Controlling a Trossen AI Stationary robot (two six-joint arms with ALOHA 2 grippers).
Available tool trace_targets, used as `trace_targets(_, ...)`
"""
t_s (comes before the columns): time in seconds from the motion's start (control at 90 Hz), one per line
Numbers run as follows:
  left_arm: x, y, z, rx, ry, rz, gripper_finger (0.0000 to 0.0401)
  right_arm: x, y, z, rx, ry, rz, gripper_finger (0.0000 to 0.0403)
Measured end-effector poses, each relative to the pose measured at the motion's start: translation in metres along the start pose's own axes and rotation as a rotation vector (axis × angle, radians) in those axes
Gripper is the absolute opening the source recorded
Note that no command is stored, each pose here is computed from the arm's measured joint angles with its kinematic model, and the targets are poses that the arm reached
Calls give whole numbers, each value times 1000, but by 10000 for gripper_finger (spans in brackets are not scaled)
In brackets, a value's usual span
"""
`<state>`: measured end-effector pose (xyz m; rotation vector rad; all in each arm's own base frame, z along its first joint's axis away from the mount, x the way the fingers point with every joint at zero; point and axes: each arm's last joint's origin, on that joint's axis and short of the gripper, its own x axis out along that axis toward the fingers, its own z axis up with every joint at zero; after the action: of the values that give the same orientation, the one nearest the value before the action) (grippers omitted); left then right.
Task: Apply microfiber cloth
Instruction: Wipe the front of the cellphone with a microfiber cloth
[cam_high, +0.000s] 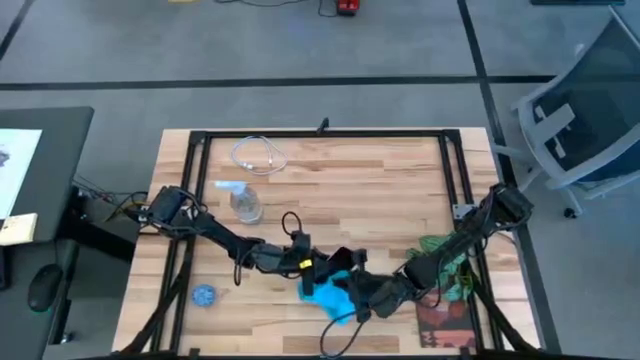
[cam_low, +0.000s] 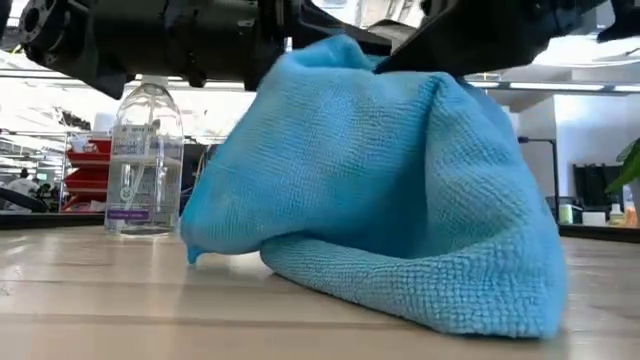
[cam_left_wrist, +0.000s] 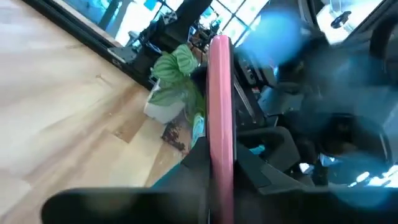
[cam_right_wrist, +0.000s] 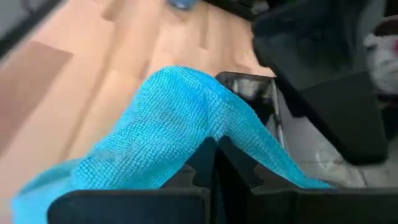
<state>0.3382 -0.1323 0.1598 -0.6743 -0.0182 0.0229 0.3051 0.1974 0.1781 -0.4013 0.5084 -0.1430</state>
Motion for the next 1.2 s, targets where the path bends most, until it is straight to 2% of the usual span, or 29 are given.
trace_targets(0.167,0,-1,1,-8,-9,-2,7,-14,4,1,-16,-37,-277,0)
trace_targets(0.267,0,-1,1,-9,-11,0,7,-13,3,1,7,-41,-303,0)
trace_targets(0.344,0,-1,1,-11,-8,-9,7,-8,0,3,41,-48,-262,0)
trace_targets(0.567,-1,-1,0,-11,-2,-15,7,12,-13,9,116,-63,-28,0)
trace_targets(0.7,-2,0,-2,-17,6,-12,7,18,-17,7,88,-34,110,0)
trace_targets(0.867,-1,2,-4,1,27,1,7,10,-11,-1,17,39,140,0)
trace_targets(1.011,0,-2,0,-13,1,-16,7,-14,-11,4,16,41,48,0)
trace_targets(1.2,-1,-2,0,-19,7,-21,7,-47,-22,14,-14,-10,-209,0)
